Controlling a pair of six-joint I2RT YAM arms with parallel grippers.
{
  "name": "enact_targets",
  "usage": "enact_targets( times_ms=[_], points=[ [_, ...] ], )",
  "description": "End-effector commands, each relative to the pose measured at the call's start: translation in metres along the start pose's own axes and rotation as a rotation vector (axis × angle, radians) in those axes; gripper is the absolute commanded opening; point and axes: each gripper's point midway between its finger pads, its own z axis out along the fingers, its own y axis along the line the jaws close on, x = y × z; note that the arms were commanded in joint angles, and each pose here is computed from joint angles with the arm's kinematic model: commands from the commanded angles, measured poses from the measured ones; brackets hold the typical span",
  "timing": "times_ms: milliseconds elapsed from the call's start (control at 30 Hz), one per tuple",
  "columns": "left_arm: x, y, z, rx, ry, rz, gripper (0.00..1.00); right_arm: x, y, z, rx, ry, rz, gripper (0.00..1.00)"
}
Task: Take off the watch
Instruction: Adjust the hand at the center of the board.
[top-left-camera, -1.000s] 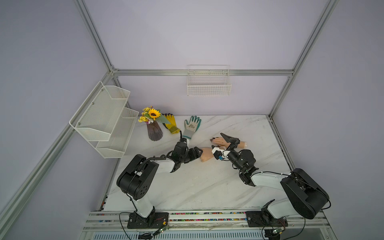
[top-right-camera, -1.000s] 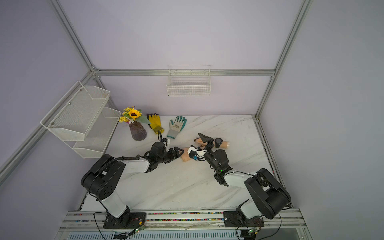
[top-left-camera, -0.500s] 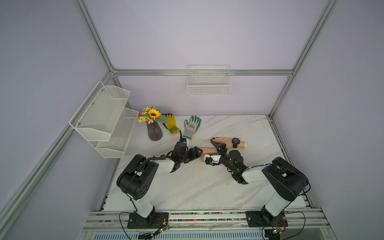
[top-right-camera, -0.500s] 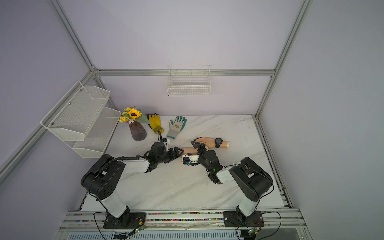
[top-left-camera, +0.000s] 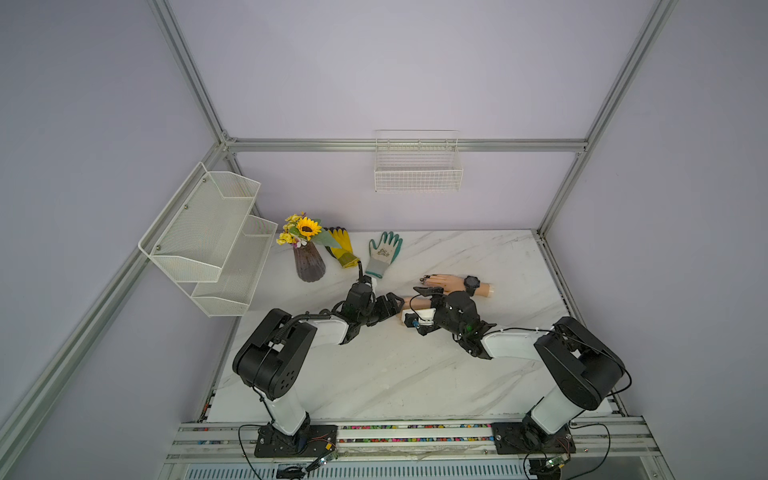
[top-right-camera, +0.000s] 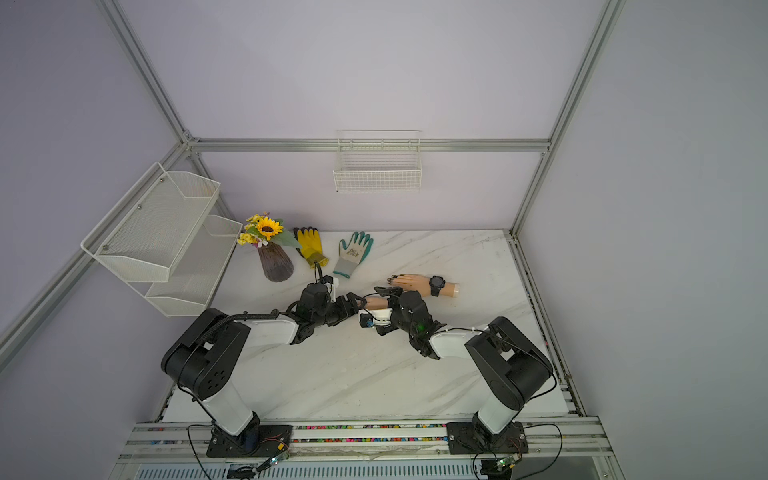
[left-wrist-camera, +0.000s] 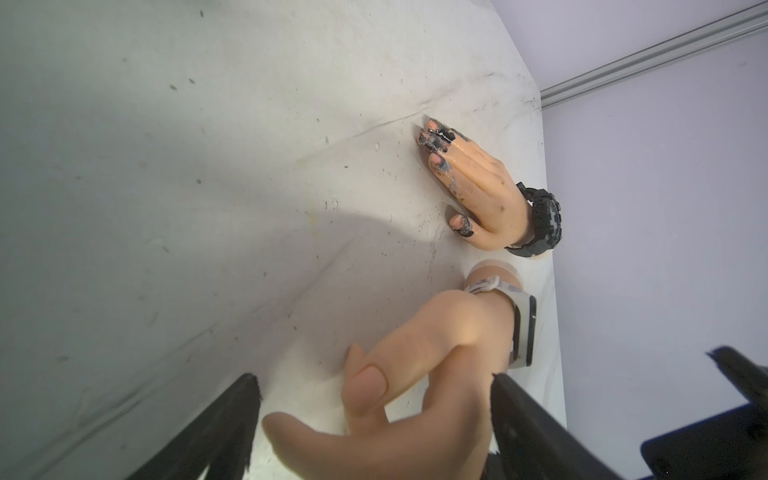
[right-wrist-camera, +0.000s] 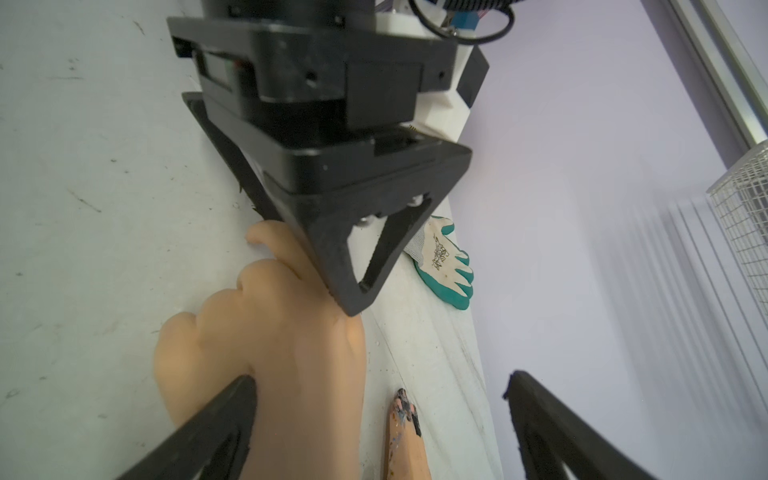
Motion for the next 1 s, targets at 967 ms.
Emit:
enact_targets(
  times_ms=[967],
  points=[
    [-0.021, -0.016, -0.051, -0.033, -0.11, 0.16, 1.0, 0.014, 0.091, -0.002, -0.502, 0.149, 0.316, 0.72]
  ],
)
